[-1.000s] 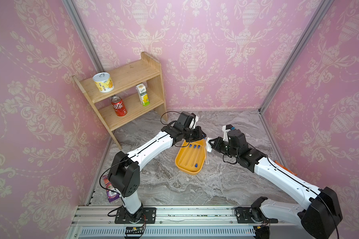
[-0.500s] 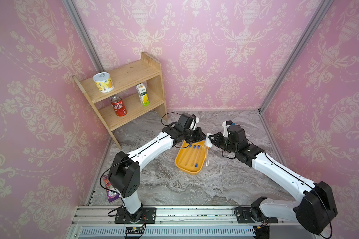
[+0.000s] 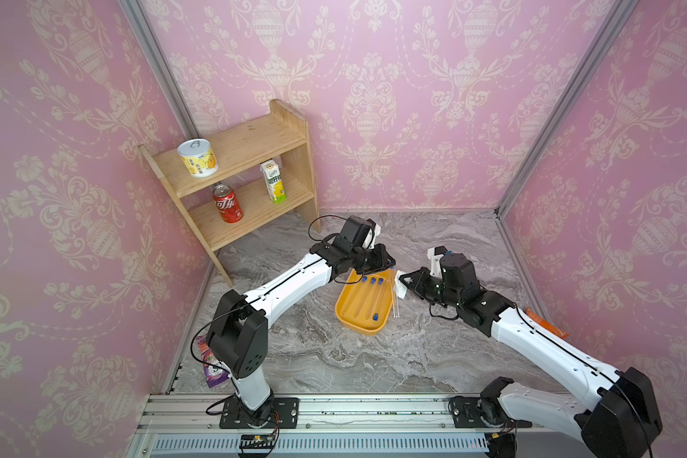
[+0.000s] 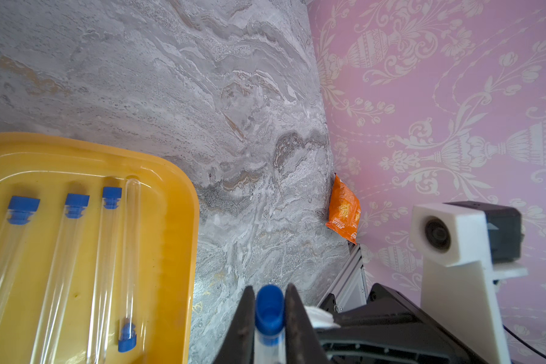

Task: Wipe the exteriors of test tubes
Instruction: Wipe the dirt from the test tube, then place the test tube in the storage box.

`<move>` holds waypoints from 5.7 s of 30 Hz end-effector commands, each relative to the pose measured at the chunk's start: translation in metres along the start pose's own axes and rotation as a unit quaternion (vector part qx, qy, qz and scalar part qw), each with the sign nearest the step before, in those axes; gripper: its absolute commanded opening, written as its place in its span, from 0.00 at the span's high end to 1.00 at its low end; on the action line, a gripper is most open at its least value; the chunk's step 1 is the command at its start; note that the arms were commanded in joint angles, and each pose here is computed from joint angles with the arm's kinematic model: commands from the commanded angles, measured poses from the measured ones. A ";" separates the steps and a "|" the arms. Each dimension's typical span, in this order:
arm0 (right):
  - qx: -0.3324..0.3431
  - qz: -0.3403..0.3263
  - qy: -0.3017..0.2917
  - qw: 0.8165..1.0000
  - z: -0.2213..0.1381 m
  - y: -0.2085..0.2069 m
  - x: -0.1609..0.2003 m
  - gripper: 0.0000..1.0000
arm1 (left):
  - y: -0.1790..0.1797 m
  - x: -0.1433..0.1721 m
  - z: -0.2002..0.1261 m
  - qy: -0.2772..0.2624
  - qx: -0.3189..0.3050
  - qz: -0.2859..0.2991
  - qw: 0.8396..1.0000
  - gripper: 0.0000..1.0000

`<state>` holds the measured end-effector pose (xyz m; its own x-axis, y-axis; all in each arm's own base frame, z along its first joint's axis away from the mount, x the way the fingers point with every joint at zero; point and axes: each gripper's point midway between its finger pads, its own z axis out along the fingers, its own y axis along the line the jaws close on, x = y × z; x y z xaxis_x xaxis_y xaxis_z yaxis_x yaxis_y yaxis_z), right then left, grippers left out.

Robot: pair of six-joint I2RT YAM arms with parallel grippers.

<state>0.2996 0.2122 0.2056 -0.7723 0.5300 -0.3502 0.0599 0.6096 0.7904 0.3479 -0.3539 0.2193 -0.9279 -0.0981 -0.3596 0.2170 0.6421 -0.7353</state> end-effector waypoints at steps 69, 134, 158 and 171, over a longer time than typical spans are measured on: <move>0.189 -0.355 -0.136 0.905 -0.022 0.033 0.040 1.00 | 0.010 -0.034 -0.013 -0.041 -0.011 0.001 0.999 0.85; 0.044 -0.166 -0.069 0.983 -0.001 0.026 0.000 1.00 | 0.005 -0.032 -0.019 -0.046 0.005 -0.003 0.999 0.84; 0.157 -0.205 -0.050 0.965 -0.088 -0.066 0.051 1.00 | 0.058 -0.035 -0.008 0.001 -0.091 0.038 0.995 0.85; 0.176 -0.182 -0.061 0.966 -0.099 -0.093 0.038 1.00 | 0.131 -0.032 -0.001 0.058 -0.236 0.095 0.965 0.83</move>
<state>0.2075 0.1211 0.1799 -0.6820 0.3324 -0.6514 0.0354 0.9047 0.4246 0.4049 -0.2851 0.1522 -0.9179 0.0506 -0.3935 0.2312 0.8743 -0.4268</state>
